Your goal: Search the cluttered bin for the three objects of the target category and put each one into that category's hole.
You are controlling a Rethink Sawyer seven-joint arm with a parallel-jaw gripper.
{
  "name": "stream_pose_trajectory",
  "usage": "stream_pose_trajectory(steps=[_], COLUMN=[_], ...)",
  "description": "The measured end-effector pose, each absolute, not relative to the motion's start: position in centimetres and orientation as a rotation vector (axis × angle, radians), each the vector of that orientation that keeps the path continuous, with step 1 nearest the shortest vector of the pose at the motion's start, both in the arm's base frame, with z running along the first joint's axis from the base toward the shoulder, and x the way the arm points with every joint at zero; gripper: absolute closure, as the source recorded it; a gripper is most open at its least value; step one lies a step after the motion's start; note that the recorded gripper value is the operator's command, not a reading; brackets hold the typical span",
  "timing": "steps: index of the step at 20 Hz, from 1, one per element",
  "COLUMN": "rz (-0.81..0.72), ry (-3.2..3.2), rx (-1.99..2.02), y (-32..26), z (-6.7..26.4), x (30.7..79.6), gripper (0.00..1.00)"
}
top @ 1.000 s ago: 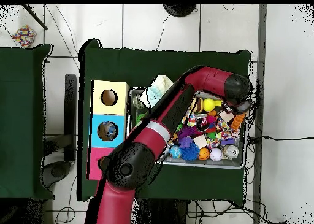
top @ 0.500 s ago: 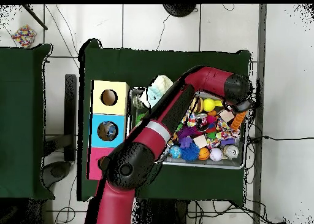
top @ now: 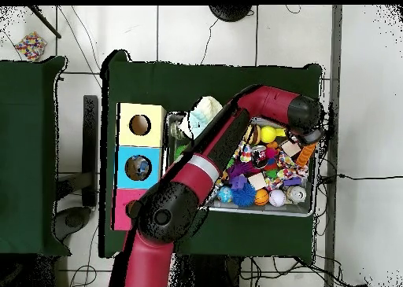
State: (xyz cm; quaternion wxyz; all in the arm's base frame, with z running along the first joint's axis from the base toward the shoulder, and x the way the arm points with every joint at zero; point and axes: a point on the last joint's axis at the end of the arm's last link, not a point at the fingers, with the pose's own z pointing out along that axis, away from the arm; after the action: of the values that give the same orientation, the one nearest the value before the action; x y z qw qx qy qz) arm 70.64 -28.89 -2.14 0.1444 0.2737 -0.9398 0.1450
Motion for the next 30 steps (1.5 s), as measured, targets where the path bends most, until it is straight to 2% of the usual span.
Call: stream_pose_trajectory(steps=[23, 30], rz=[0.458, 0.415], ry=[-2.64, -2.663], rx=[0.826, 0.804], y=[-28.97, -28.86], z=[-2.6, -2.45], x=[70.51, 70.29], gripper=[0.0, 0.0])
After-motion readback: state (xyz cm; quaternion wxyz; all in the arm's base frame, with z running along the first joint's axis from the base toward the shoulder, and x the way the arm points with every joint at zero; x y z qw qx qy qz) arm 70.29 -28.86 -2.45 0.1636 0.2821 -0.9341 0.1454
